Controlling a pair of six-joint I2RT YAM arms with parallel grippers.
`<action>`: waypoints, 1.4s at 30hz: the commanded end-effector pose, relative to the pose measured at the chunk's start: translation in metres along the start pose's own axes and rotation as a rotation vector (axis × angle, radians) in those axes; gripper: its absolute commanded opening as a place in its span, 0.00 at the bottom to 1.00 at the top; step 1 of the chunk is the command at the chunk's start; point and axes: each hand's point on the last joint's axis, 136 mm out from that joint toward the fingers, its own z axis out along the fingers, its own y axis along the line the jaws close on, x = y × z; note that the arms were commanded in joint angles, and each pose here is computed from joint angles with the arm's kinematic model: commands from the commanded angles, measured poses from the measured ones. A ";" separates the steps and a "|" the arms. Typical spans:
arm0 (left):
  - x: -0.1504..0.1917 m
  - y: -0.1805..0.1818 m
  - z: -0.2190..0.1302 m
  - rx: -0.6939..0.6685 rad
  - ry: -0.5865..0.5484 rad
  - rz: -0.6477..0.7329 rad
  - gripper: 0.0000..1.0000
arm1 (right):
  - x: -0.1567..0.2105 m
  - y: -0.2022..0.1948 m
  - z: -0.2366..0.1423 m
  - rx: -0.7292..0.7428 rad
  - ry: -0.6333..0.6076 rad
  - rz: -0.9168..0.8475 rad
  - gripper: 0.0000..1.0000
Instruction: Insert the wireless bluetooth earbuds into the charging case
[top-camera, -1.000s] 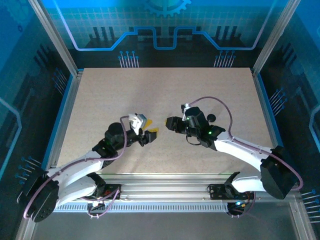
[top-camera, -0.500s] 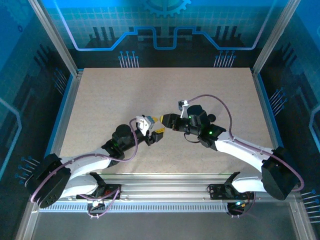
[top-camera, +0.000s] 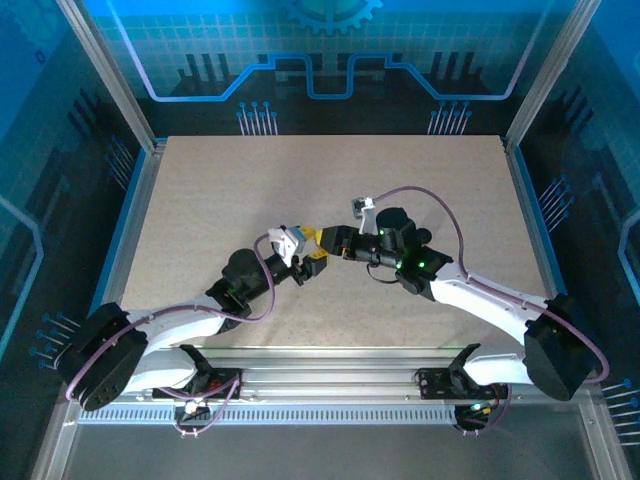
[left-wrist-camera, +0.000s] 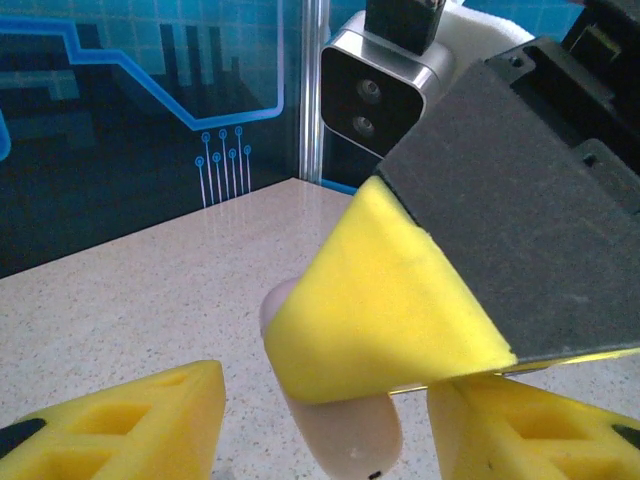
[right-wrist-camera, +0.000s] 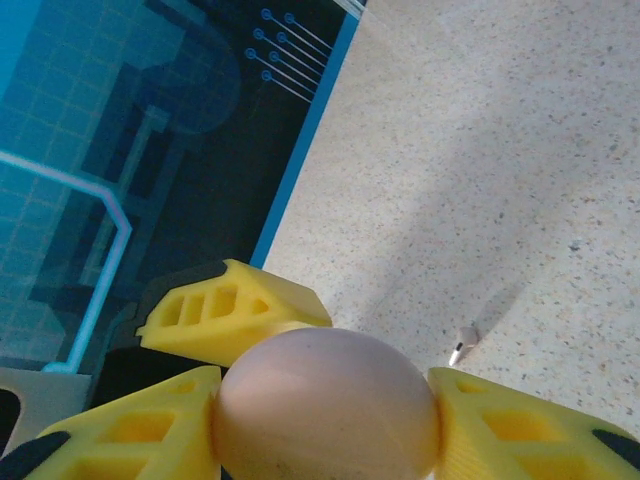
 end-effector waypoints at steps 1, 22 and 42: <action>-0.025 0.000 0.005 -0.009 -0.082 -0.008 0.52 | -0.017 0.022 0.000 -0.081 -0.029 -0.014 0.48; -0.016 0.016 -0.004 -0.101 0.045 -0.061 0.31 | -0.020 0.032 -0.008 -0.107 -0.042 -0.086 0.60; -0.012 0.013 -0.008 0.015 0.124 -0.146 0.28 | -0.033 0.036 -0.055 -0.081 -0.181 -0.310 0.73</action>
